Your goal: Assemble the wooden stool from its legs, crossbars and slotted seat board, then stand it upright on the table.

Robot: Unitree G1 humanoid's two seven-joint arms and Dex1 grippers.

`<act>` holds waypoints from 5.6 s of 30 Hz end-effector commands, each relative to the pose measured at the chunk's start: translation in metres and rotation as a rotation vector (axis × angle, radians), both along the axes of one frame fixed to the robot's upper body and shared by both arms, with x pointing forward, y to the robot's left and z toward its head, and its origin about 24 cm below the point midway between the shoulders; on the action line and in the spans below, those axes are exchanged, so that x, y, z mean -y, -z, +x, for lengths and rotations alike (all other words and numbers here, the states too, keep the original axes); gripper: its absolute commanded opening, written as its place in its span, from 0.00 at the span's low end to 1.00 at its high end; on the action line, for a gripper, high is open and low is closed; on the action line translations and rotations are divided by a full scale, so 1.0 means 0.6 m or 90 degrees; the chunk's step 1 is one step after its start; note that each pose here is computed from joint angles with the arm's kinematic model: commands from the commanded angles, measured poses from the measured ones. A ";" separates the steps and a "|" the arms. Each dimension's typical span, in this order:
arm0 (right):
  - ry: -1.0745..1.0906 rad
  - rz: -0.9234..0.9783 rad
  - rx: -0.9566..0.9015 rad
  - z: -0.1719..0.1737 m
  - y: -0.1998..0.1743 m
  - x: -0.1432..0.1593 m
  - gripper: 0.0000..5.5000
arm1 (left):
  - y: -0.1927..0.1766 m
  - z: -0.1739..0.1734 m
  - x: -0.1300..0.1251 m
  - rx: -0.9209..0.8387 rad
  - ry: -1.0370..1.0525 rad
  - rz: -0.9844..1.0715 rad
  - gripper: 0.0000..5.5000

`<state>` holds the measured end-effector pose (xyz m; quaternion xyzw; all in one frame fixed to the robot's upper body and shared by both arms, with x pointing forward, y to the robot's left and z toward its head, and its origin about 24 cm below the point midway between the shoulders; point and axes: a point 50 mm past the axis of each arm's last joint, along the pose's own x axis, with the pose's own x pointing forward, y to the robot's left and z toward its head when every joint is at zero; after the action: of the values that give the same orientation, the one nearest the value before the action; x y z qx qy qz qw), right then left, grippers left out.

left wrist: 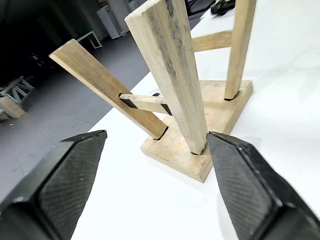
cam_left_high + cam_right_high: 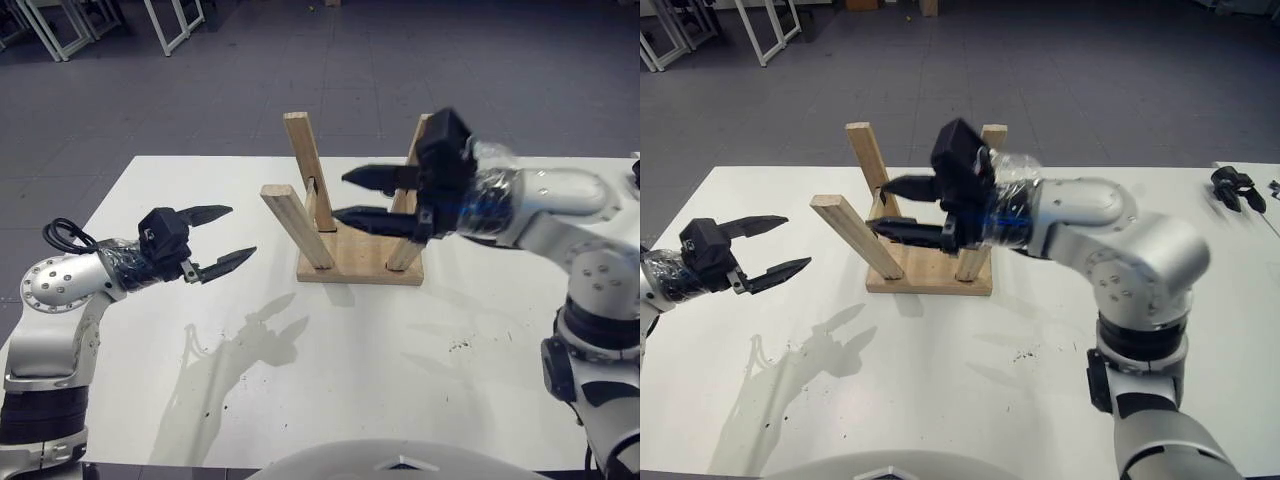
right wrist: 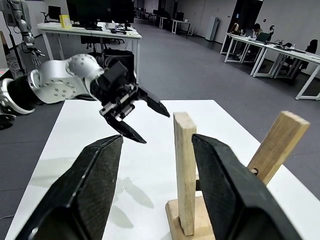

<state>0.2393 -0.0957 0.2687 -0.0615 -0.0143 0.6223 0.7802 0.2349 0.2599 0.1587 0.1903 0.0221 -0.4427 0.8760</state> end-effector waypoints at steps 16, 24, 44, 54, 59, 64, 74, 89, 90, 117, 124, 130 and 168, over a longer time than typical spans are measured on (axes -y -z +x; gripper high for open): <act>-0.041 -0.161 -0.147 0.112 0.097 0.147 0.46 | -0.003 0.111 0.066 -0.080 0.192 -0.046 0.66; -0.067 -0.184 -0.220 0.132 0.186 0.127 0.46 | 0.026 0.119 0.083 -0.126 0.227 -0.058 0.66; -0.009 0.072 -0.642 0.165 0.144 0.133 0.25 | -0.019 0.109 0.060 -0.652 0.187 -0.520 0.28; 0.109 0.150 -0.791 0.187 0.252 0.112 0.48 | 0.124 0.139 0.038 -0.775 -0.092 -0.744 0.39; 0.082 0.212 -0.781 0.188 0.242 0.126 0.48 | 0.081 0.149 0.027 -0.737 -0.027 -0.797 0.39; -0.028 0.266 -0.755 0.185 0.207 0.127 0.58 | 0.073 0.147 0.026 -0.737 -0.011 -0.805 0.39; 0.212 0.193 -0.724 0.163 0.255 0.240 0.73 | 0.071 0.090 -0.088 -0.511 -0.137 -0.728 0.39; 0.015 -0.371 -0.338 0.013 0.244 0.215 0.74 | 0.148 -0.037 -0.052 -0.299 0.038 -0.031 0.56; -0.013 -0.380 -0.325 0.003 0.244 0.200 0.74 | 0.146 -0.035 -0.045 -0.299 0.059 -0.026 0.59; -0.038 -0.320 -0.309 0.026 0.313 0.099 0.41 | 0.131 0.005 0.038 -0.420 0.291 -0.034 0.34; -0.166 0.104 -0.538 0.079 0.111 0.130 0.34 | -0.070 0.012 0.060 -0.548 0.400 -0.444 0.39; 0.079 0.304 -0.719 0.188 0.080 0.080 0.32 | -0.106 0.145 0.041 -0.729 0.213 -0.777 0.57; 0.312 0.594 -0.667 0.261 0.133 0.146 0.65 | -0.011 0.198 -0.013 -0.646 -0.250 -1.016 0.94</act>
<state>0.3922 -0.1679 0.1816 0.5932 0.1393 0.3455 0.7137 0.3570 0.2605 0.1667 -0.6973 0.1365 -0.2193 0.6686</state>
